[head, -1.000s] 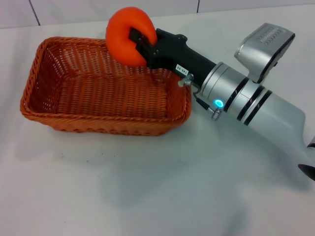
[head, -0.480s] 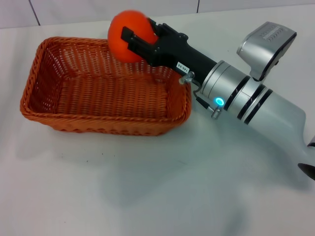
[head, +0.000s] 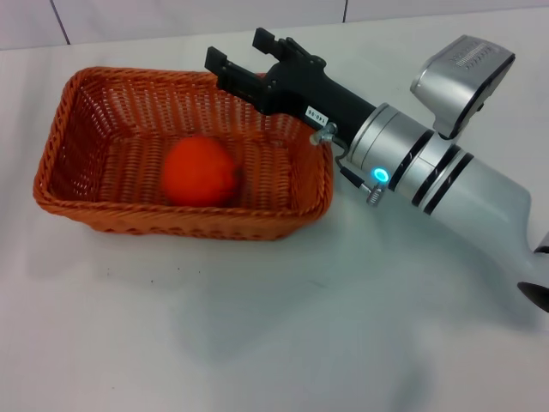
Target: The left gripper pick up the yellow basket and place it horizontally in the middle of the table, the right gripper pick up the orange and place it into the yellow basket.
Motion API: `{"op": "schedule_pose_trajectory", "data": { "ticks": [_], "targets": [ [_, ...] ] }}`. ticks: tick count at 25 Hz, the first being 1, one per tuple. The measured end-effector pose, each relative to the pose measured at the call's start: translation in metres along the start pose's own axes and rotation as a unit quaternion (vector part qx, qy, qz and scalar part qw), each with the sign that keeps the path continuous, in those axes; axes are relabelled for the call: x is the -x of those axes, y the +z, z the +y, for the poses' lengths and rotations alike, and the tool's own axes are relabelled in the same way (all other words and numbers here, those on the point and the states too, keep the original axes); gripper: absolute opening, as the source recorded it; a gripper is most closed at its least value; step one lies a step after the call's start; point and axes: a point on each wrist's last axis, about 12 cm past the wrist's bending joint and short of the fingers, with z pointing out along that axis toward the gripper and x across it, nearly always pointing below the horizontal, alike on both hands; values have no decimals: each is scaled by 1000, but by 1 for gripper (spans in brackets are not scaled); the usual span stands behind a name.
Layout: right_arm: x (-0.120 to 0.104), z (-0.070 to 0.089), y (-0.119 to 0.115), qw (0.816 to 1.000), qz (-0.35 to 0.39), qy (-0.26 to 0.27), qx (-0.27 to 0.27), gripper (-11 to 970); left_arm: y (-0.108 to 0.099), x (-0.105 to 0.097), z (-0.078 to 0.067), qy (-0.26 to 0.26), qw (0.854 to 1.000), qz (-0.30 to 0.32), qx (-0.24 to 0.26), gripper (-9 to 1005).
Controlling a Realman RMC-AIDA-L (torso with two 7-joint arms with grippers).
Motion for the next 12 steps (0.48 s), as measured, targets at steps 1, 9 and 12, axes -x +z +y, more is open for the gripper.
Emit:
{"op": "schedule_pose_trajectory", "data": {
  "ticks": [1,9,12],
  "targets": [
    [-1,0,0,1000,2,-6,1,933,0,0,0,4,1000,0,1,876],
    [-21,29,-24,986,79,-117,83,934,-3,-2,9,51,998,2,35,876],
    [-25,49,-44,975,99,-137,146,934,-8,-6,12,71,996,-8,54,875]
  ]
}}
